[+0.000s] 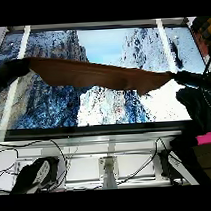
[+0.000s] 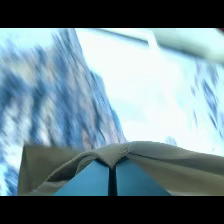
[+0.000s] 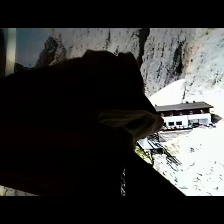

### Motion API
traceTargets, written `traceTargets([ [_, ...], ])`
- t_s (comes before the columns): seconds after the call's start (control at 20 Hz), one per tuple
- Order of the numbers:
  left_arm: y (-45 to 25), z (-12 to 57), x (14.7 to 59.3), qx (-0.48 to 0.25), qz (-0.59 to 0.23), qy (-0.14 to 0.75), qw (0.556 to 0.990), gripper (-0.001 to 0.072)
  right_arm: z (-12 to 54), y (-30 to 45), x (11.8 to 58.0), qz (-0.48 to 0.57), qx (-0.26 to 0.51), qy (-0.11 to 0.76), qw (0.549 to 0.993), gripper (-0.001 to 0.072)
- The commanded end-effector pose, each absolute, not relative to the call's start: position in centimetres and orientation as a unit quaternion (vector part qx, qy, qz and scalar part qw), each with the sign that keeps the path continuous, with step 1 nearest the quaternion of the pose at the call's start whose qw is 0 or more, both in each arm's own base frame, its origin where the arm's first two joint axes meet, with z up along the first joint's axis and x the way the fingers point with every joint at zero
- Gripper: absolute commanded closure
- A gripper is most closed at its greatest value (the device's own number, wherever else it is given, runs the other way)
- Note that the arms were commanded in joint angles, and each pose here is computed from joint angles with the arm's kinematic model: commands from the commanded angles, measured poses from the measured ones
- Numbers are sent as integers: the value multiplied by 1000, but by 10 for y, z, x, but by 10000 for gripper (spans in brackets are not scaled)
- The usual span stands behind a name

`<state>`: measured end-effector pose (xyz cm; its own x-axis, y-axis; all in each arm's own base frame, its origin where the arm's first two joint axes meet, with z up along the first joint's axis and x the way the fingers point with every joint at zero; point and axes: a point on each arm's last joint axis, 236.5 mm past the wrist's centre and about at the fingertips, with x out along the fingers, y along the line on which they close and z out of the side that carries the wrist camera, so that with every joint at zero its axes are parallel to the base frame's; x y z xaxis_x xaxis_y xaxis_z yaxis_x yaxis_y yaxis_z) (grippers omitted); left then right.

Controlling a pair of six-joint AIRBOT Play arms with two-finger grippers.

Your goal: Fold the clothes and pants, and hang the long-sleeved shirts on hangers.

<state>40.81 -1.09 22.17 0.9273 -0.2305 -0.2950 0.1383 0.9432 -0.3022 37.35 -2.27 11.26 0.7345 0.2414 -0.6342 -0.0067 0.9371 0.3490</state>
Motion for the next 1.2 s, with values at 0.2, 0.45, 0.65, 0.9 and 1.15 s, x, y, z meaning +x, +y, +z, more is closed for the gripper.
traceTargets([
  [0.2, 19, 318, 379, -121, -33, 7, 992, 692, 296, 42, 319, 164, 134, 132, 969, 696],
  [0.45, 29, 417, 301, -100, 6, -161, 982, 692, 442, 72, 240, 171, 27, -38, 984, 697],
  [0.65, 31, 481, 216, -102, 27, -291, 951, 692, 511, 91, 182, 167, 5, -116, 979, 697],
  [0.9, 22, 484, 201, -113, 10, -297, 948, 693, 528, 93, 169, 163, 11, -132, 978, 697],
  [1.15, 5, 394, 305, -126, -41, -103, 986, 694, 476, 66, 242, 158, 37, -11, 987, 697],
])
